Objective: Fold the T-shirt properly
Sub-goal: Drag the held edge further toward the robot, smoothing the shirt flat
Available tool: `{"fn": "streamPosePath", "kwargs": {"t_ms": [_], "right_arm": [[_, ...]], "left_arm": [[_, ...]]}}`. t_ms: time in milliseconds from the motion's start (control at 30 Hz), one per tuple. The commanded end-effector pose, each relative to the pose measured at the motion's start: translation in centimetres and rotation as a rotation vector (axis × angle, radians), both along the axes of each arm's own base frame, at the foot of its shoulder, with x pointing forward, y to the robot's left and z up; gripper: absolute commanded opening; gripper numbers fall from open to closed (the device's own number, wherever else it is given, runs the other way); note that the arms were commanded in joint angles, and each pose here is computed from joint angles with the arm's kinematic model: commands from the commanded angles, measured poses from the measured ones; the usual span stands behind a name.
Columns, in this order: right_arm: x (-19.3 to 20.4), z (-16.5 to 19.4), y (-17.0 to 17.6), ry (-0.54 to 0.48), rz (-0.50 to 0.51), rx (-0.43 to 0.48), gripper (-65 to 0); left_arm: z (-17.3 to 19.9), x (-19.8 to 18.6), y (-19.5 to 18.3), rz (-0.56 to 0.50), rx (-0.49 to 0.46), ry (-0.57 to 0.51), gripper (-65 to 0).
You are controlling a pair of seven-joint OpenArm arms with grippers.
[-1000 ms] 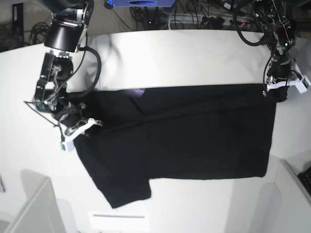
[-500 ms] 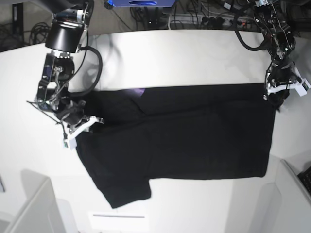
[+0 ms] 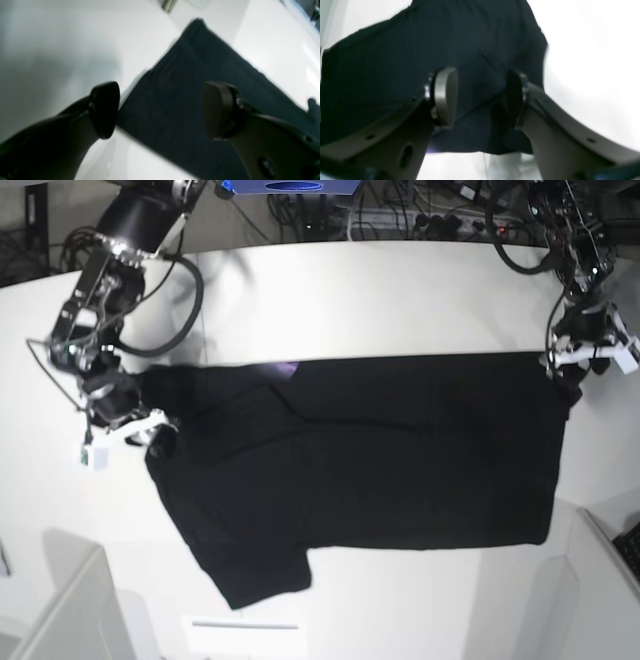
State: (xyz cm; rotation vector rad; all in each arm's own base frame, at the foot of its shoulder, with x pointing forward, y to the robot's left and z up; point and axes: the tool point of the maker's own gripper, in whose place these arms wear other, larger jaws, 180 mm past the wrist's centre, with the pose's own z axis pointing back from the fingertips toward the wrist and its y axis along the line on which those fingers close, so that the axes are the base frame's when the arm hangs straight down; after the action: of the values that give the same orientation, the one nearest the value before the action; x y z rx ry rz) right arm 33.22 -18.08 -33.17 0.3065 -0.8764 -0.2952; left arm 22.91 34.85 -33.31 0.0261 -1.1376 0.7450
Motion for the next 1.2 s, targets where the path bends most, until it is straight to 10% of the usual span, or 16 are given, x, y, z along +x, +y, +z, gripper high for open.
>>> {"fn": "streamPosePath", "kwargs": {"t_ms": [0, 200, 533, 767, 1167], "right_arm": [[-0.1, 1.8, -0.5, -0.057, -0.03, -0.005, -31.1], [-6.7, -1.3, -2.8, 0.063, -0.333, 0.094, -30.3], [-8.1, -3.0, -1.0, 0.054, -0.295, 0.072, -30.5], [-9.8, -4.5, -2.3, 0.068, -0.454, 0.352, -30.9], [-7.5, -9.0, -3.5, 0.137, -0.503, 0.39, -30.9]], "left_arm": [[1.3, -0.7, 1.3, 0.017, 0.044, -0.02, -16.1], [0.6, -4.9, 2.7, 0.047, 0.054, 0.004, -16.1], [-4.2, -5.1, 3.4, 0.08, -0.045, 0.042, -16.9], [-5.2, -2.6, 3.5, 0.103, -0.096, 0.005, -16.9], [-6.7, -0.6, 3.6, 0.129, -0.148, -0.005, -16.9]]}}
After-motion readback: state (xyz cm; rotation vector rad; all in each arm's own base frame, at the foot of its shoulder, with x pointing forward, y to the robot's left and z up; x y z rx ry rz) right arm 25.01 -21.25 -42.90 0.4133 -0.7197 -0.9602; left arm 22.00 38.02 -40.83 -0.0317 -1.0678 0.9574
